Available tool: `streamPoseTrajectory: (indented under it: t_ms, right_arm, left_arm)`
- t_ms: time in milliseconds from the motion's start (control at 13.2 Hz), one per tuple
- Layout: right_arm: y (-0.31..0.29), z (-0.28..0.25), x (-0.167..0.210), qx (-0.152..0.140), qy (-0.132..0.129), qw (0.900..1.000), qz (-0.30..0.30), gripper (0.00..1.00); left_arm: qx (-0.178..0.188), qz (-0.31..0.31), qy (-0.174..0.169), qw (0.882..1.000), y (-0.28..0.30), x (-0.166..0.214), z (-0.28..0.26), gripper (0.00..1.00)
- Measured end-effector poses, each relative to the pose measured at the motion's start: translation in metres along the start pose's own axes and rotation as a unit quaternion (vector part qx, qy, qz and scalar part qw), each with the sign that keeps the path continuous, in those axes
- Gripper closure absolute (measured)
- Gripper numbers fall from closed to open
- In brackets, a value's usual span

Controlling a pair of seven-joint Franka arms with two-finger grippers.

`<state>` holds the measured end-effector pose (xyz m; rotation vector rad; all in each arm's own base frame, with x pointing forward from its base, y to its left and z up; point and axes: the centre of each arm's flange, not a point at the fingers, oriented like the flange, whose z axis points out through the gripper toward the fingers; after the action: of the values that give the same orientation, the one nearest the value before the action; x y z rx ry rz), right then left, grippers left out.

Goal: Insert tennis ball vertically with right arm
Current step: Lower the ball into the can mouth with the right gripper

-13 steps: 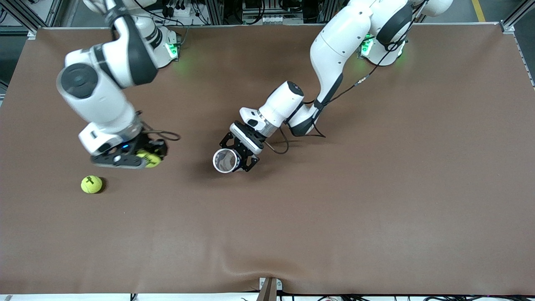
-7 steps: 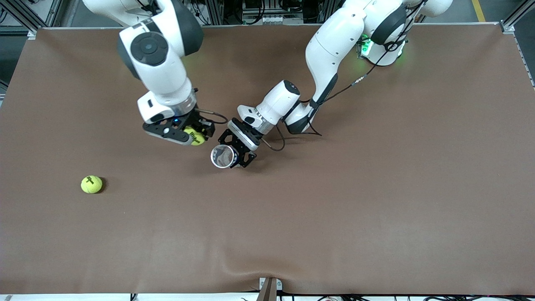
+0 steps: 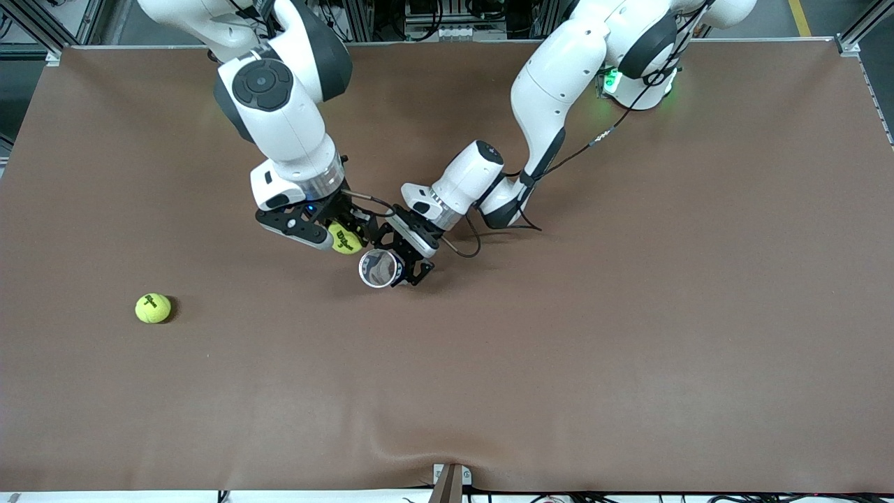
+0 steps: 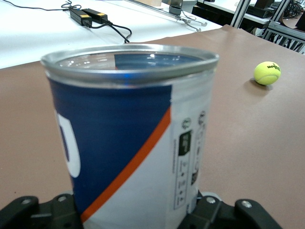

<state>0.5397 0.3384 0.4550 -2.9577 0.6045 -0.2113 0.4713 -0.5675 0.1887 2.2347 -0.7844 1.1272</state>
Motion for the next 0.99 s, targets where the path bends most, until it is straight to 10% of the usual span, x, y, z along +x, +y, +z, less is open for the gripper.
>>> streamPoseTrajectory:
  t_ms: [304, 988]
  right_arm:
    - [-0.011, -0.002, 0.007, 0.049, 0.028, 0.998, -0.002, 0.32]
    - [-0.016, 0.044, 0.008, 0.051, 0.016, 0.999, -0.008, 0.32]
  left_arm:
    - [0.001, 0.001, 0.001, 1.0, 0.0, 0.0, 0.0, 0.27]
    - [0.001, 0.001, 0.001, 1.0, -0.001, 0.0, 0.0, 0.27]
